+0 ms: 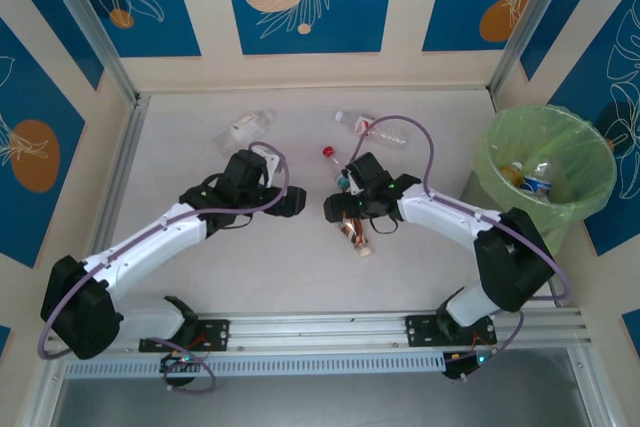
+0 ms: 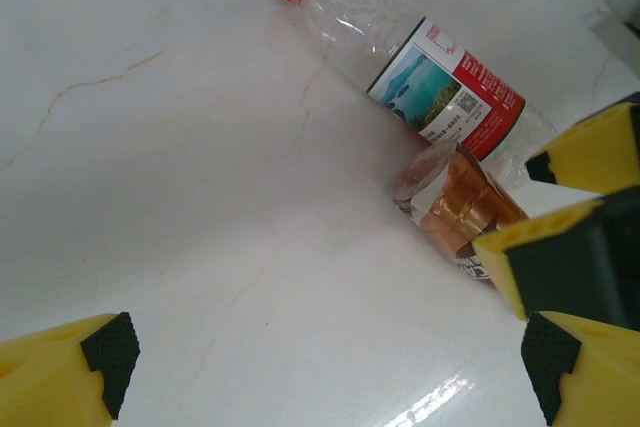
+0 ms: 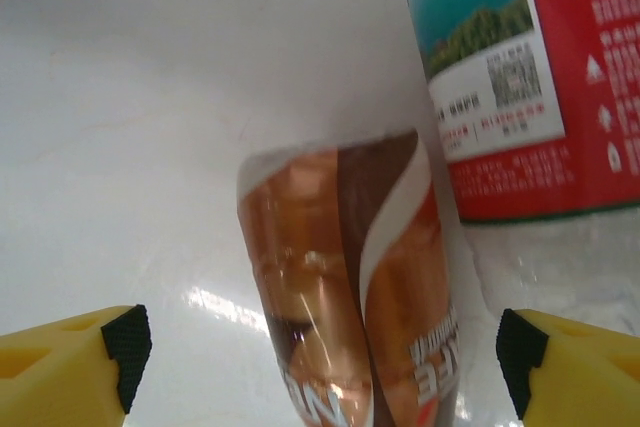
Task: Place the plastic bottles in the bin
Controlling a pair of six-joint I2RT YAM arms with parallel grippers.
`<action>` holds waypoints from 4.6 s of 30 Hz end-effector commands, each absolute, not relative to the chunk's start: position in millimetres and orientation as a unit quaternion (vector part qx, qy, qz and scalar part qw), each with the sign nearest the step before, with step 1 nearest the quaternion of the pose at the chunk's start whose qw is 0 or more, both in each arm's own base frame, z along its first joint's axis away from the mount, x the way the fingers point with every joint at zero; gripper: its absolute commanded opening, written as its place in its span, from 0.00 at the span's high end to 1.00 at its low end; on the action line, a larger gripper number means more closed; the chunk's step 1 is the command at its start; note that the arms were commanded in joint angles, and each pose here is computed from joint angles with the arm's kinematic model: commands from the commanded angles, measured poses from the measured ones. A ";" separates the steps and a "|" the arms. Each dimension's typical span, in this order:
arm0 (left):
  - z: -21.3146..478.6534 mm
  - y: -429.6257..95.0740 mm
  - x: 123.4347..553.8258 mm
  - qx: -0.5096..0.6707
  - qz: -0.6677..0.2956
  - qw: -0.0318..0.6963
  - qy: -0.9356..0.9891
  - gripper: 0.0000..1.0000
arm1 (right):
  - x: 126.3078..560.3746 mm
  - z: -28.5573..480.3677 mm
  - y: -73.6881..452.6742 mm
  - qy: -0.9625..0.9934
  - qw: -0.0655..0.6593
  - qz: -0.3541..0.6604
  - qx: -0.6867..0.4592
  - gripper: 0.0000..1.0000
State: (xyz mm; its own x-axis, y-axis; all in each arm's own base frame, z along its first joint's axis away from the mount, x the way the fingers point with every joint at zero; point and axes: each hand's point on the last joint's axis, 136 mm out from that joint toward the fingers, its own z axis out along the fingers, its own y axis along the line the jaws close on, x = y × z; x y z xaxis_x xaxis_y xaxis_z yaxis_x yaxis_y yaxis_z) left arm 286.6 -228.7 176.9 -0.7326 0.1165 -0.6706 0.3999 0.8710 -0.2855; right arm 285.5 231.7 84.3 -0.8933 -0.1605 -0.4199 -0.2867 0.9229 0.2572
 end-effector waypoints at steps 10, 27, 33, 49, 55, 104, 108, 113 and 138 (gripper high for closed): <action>163.1 -225.0 279.6 0.113 -0.210 0.298 0.924 0.00 | 306.9 71.2 248.8 0.967 0.189 0.102 -0.140 0.13; 168.4 -230.2 286.1 0.145 -0.203 0.309 0.918 0.00 | 294.9 33.4 244.7 0.977 0.131 0.053 -0.158 0.14; 171.7 -228.4 287.4 0.148 -0.197 0.313 0.917 0.00 | 278.4 25.7 237.2 0.979 0.107 0.050 -0.165 0.15; 174.2 -228.6 287.6 0.150 -0.196 0.315 0.917 0.00 | 278.3 19.6 224.3 0.980 0.112 0.011 -0.162 0.36; 173.5 -227.9 288.2 0.150 -0.193 0.315 0.917 0.00 | 280.7 31.8 227.6 0.977 0.127 0.020 -0.168 0.40; 268.3 -305.4 301.8 0.279 -0.351 0.441 0.777 0.00 | 365.3 293.2 194.9 0.847 0.474 0.232 -0.065 0.53; 270.4 -298.0 315.6 0.259 -0.315 0.452 0.793 0.00 | 372.8 316.9 173.0 0.830 0.503 0.239 -0.043 0.53; 272.6 -310.5 305.6 0.315 -0.333 0.451 0.766 0.00 | 369.4 347.0 146.5 0.811 0.536 0.234 -0.030 0.53; 270.6 -324.2 288.4 0.368 -0.378 0.481 0.701 0.00 | 325.7 462.2 -61.1 0.722 0.680 0.039 0.124 0.53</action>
State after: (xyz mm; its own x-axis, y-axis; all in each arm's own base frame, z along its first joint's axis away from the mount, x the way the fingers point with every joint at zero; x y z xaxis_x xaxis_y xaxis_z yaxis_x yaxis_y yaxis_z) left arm 293.1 -321.4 258.1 -0.3270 0.1643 -0.9306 0.8533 0.4746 -0.2160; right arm 335.6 -47.5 438.0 -0.1108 0.2768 -0.9545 0.0893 0.9593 0.2678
